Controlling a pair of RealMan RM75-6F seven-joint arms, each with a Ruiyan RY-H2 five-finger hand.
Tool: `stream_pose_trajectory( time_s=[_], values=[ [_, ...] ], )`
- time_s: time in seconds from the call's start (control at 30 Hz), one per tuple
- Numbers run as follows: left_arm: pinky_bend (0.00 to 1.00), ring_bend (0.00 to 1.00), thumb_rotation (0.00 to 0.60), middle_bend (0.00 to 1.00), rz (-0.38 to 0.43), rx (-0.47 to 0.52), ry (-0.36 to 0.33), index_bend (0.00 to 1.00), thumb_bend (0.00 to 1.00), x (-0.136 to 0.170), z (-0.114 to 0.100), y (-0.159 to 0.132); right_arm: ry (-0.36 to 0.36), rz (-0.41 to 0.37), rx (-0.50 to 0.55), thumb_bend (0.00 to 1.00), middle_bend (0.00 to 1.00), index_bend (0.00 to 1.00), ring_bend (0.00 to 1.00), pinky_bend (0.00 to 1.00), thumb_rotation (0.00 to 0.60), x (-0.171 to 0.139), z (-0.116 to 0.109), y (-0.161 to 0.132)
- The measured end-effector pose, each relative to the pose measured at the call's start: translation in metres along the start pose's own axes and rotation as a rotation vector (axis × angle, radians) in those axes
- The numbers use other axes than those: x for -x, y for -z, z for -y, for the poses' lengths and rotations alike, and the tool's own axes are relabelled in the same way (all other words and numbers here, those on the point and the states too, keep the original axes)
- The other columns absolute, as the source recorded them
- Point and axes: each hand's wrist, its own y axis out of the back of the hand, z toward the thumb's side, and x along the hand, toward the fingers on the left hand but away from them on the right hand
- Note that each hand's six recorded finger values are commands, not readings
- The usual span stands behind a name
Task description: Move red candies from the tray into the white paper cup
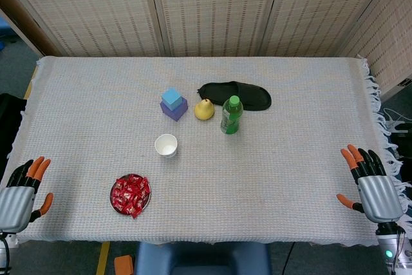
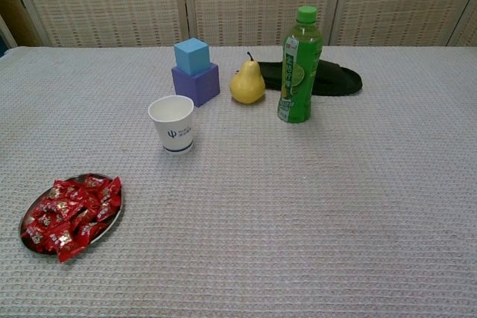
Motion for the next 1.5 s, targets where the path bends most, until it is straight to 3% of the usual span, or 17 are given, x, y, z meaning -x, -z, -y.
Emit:
stream_pose_trajectory(
  time_s=[0.23,0.4,0.6,0.97,1.13,1.37,1.5],
  values=[
    [0.1,0.0,0.6,0.0,0.036,-0.004,0.006,0.0,0.44,0.0,0.003,-0.009,0.018,0.007,0.007,0.02,0.0,0.0,0.0,0.0,0.6,-0.006,-0.006,0.004],
    [0.18,0.0,0.6,0.0,0.082,0.012,-0.007,0.0,0.44,0.0,0.005,-0.022,0.035,0.017,0.019,0.02,0.0,0.0,0.0,0.0,0.6,-0.011,-0.012,0.008],
    [0.26,0.0,0.6,0.0,0.191,0.091,0.055,0.0,0.44,0.011,0.018,-0.047,0.049,0.015,0.024,0.02,0.0,0.0,0.0,0.0,0.6,-0.012,-0.015,0.007],
    [0.36,0.01,0.6,0.0,0.306,-0.069,0.181,0.0,0.43,0.014,0.058,-0.091,0.02,0.005,0.024,0.02,0.0,0.0,0.0,0.0,0.6,-0.006,-0.008,0.004],
    [0.39,0.0,0.6,0.0,0.363,-0.055,0.257,0.0,0.4,0.019,0.071,-0.116,0.006,0.003,0.02,0.02,0.0,0.0,0.0,0.0,0.6,-0.004,-0.005,0.003],
    [0.43,0.0,0.6,0.0,0.426,-0.072,0.256,0.0,0.37,0.017,0.08,-0.144,-0.011,-0.008,0.023,0.02,0.0,0.0,0.0,0.0,0.6,-0.005,-0.003,0.0],
    [0.51,0.0,0.6,0.0,0.437,-0.111,0.243,0.0,0.37,0.009,0.087,-0.155,-0.015,-0.006,0.026,0.02,0.0,0.0,0.0,0.0,0.6,-0.005,-0.004,0.001]
  ],
)
